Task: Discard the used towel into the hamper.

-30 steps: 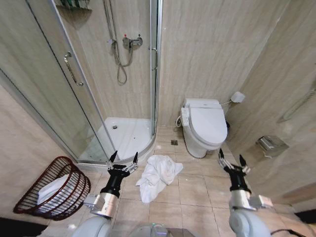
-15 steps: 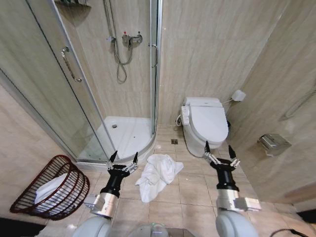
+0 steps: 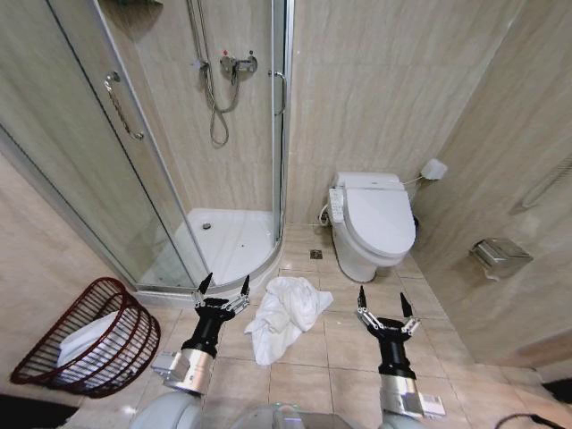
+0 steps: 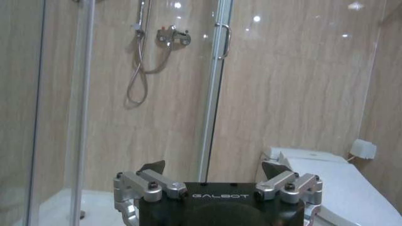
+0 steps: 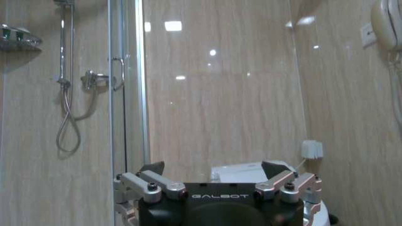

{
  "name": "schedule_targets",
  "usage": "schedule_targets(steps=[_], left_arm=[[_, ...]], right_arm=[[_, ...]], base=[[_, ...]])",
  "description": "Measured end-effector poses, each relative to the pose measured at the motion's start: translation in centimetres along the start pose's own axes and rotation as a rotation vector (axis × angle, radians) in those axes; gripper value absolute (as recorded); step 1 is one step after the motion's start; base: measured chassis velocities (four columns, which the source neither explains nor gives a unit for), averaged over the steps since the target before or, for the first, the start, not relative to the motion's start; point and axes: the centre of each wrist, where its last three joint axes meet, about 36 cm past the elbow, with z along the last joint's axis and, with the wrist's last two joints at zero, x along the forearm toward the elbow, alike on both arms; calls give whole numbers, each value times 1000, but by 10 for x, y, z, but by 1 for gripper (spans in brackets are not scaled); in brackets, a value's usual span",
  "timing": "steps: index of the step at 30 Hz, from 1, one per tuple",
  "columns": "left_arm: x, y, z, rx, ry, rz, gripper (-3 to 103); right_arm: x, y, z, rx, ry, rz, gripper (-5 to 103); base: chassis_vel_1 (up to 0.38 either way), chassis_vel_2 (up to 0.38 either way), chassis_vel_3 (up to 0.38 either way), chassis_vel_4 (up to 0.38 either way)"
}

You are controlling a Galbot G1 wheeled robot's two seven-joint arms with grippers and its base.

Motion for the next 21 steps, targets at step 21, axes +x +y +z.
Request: schedule_targets(steps=[21], left_arm=[[0,0,0,0,0,0,100]], right_arm=[[23,-15,21,-20,29,71,100]], base=[[0,0,0,0]])
